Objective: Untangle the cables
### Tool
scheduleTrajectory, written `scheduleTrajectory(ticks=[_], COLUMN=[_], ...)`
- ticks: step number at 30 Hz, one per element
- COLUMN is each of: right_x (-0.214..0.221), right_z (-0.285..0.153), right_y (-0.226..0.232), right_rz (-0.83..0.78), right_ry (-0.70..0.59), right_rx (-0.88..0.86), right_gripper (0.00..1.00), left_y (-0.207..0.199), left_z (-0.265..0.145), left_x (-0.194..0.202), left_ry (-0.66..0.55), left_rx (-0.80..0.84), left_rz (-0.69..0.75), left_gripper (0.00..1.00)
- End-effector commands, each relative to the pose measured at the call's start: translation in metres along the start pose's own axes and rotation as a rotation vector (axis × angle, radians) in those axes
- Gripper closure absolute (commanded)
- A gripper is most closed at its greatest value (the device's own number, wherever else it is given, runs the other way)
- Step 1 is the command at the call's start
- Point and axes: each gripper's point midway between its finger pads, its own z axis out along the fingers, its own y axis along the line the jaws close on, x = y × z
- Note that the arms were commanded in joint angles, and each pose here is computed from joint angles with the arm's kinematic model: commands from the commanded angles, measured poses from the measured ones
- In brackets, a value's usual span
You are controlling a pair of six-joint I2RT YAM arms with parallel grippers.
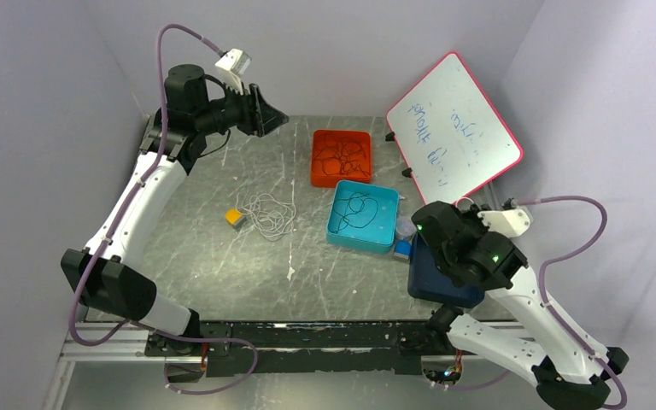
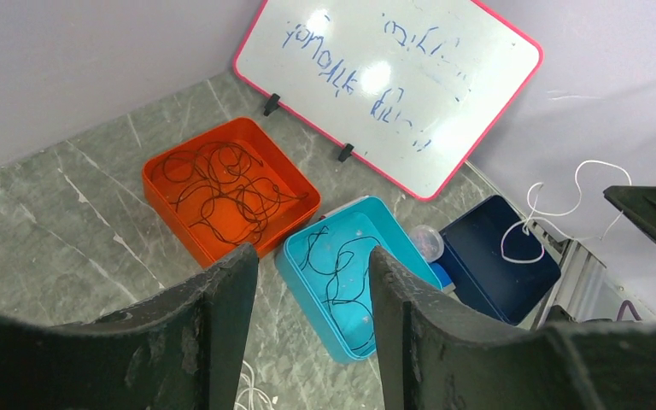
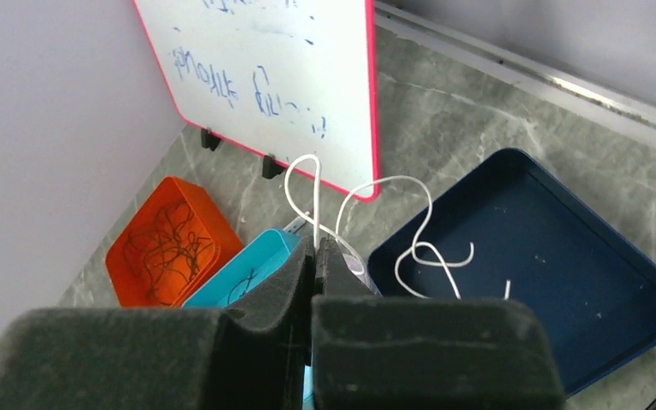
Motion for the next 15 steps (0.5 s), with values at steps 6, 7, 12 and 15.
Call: scheduleTrajectory(ticks=[6,7,12,15], right_x=[0.026,0.030,0.050,0.064], right_z=[0.010,0.011,0.018,0.021], right_y=[-0.036,-0.038,-0.046,-0.052], right_rz=[0.067,0.056,-0.001,-0.027], right_ry=[-0.010,-0.008,0.002,0.016], right_rx=[0.095,0.101,0.140,0.169], right_gripper=[1.00,1.00,1.00,1.00], left_y=[-0.002,-0.002,0.000,0.001], left_z=[0.004,0.004,0.004,0.004], left_x=[-0.010,-0.010,-0.009,-0.007], left_ry=[-0.036,-0.036,-0.029,-0.026], left_rx=[0.008,0.007,0.003,-0.005], left_rz=[0.004,0.004,0.004,0.005], left_gripper=[0.45,0.45,0.45,0.45])
